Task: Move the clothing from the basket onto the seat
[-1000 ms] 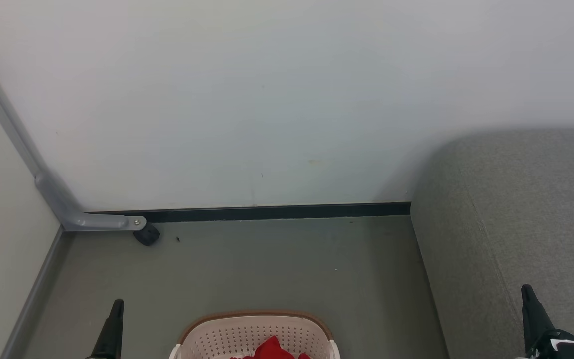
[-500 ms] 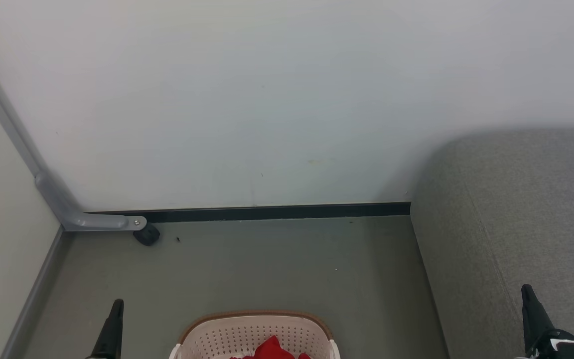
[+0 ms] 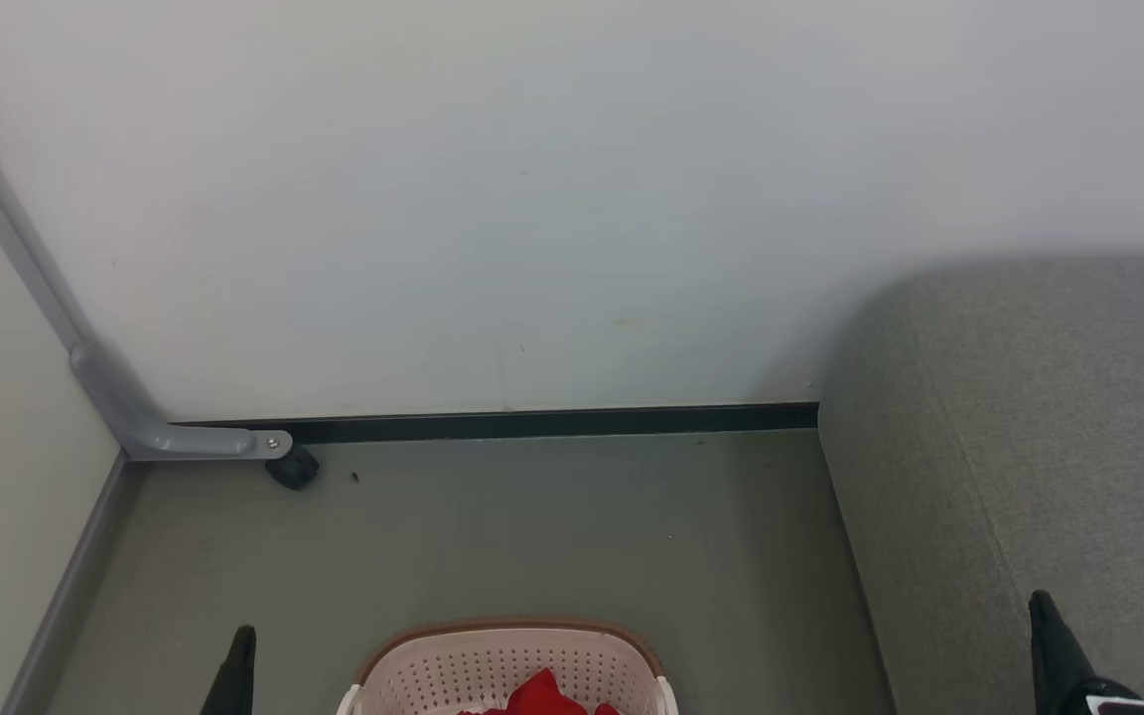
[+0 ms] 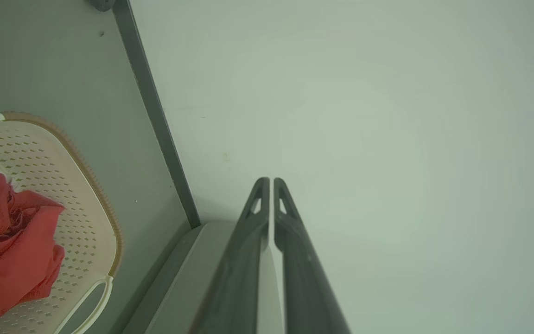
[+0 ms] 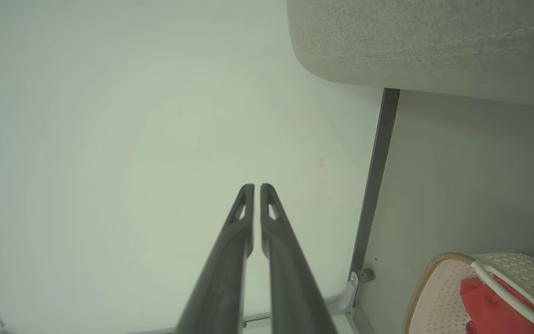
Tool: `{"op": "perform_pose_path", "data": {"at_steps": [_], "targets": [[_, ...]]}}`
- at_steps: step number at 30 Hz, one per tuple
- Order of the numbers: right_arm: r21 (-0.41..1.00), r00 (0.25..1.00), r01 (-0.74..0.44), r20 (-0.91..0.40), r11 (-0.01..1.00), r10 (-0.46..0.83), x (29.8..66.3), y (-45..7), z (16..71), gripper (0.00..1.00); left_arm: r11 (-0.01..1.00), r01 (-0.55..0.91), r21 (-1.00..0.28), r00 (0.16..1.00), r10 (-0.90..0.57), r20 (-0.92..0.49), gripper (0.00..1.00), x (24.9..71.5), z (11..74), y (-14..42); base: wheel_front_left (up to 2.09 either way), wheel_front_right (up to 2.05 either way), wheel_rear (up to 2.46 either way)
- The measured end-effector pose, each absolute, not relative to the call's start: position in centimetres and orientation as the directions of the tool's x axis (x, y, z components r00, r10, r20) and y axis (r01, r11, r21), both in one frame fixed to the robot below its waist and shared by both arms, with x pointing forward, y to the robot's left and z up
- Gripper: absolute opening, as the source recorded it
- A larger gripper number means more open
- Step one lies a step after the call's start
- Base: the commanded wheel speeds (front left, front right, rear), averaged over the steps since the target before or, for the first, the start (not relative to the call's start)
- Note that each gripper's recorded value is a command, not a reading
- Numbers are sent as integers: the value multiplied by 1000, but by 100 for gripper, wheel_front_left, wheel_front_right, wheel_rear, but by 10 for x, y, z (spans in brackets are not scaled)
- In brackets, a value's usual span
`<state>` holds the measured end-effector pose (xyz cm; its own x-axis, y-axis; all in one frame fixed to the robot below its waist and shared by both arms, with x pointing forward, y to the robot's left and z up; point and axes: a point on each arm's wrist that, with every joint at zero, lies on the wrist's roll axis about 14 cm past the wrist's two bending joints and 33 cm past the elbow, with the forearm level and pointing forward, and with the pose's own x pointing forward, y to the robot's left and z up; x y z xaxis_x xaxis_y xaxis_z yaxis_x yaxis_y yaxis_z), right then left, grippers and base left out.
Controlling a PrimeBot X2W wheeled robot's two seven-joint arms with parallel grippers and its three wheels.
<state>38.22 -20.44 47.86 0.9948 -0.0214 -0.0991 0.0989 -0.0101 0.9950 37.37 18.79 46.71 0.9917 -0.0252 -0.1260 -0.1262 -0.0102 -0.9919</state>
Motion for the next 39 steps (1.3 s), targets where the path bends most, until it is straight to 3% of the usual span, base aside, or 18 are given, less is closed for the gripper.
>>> {"op": "perform_pose_path", "data": {"at_steps": [4, 16, 18, 39], "targets": [[988, 988, 152, -152, -22, -20, 372, -201, 461, 100, -18, -179, -984, 983, -28, -179, 100, 363, 450, 185, 0, 0, 0], [987, 987, 157, -157, 18, -36, 373, -201, 460, 100, -7, -171, -985, 985, -25, -170, 100, 367, 453, 177, 0, 0, 0], [971, 988, 154, -152, 184, -24, 380, -196, 463, 100, 77, -144, -987, 989, -25, -146, 100, 375, 462, 170, 0, 0, 0], [779, 988, 69, -141, 623, 66, 389, -176, 469, 100, 477, -82, -875, 991, -50, -121, 100, 384, 474, 159, 0, 0, 0]]}}
